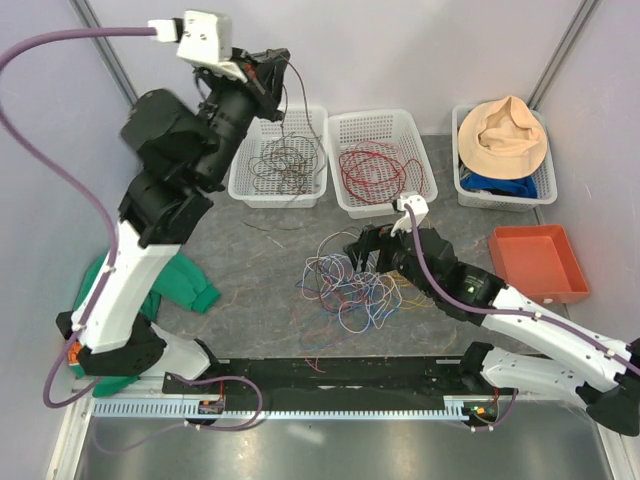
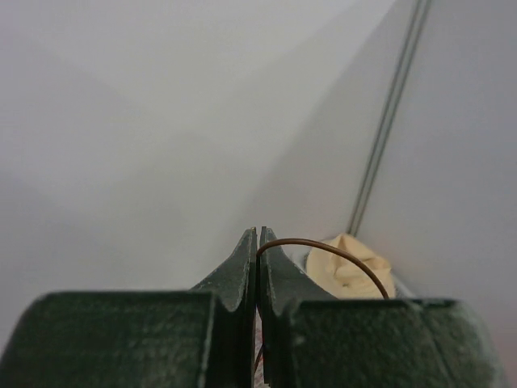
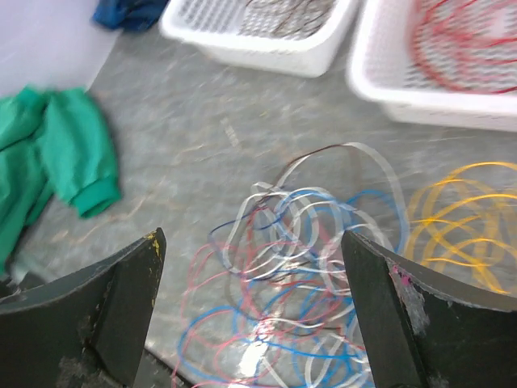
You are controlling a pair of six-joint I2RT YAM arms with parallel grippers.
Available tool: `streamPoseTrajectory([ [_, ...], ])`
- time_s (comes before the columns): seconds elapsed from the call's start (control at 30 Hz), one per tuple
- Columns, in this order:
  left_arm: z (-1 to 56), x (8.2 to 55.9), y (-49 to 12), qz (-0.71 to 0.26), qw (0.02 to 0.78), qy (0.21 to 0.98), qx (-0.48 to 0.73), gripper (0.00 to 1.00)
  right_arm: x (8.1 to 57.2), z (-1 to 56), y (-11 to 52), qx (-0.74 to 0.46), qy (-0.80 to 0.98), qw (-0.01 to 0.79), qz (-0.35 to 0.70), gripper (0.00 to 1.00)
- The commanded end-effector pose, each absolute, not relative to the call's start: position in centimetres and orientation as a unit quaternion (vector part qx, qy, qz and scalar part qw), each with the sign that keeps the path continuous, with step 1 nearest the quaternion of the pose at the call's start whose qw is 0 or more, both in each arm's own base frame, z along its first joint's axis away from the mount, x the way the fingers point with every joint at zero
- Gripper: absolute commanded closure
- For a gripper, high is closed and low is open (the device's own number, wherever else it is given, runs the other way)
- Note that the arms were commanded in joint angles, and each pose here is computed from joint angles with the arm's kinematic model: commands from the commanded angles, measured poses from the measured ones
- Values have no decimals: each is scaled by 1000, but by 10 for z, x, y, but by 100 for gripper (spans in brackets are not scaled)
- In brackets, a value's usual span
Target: Untangle the cables
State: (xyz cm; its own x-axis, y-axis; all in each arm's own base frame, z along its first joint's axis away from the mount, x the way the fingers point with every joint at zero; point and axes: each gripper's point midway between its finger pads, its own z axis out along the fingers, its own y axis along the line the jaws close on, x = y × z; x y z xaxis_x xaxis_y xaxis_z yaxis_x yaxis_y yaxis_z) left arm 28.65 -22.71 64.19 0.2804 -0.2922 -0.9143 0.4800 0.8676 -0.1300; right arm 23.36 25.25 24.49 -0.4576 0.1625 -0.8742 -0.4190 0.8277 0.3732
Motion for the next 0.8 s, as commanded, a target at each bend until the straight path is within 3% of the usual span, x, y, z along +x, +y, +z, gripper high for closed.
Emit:
streamPoseTrajectory([
  [0.0,558,352,-221,-247,718,649,44,98,229,216,217,-80,838,503,195,2],
  [0.17,502,414,-215,-252,671,697,10,98,224,206,224,-88,835,496,220,2],
  [0.47,512,479,-213,-246,693,677,3,98,230,202,234,-93,820,511,238,2],
  [0.77,448,549,-207,-224,673,705,-18,98,227,181,244,-102,824,496,253,2],
])
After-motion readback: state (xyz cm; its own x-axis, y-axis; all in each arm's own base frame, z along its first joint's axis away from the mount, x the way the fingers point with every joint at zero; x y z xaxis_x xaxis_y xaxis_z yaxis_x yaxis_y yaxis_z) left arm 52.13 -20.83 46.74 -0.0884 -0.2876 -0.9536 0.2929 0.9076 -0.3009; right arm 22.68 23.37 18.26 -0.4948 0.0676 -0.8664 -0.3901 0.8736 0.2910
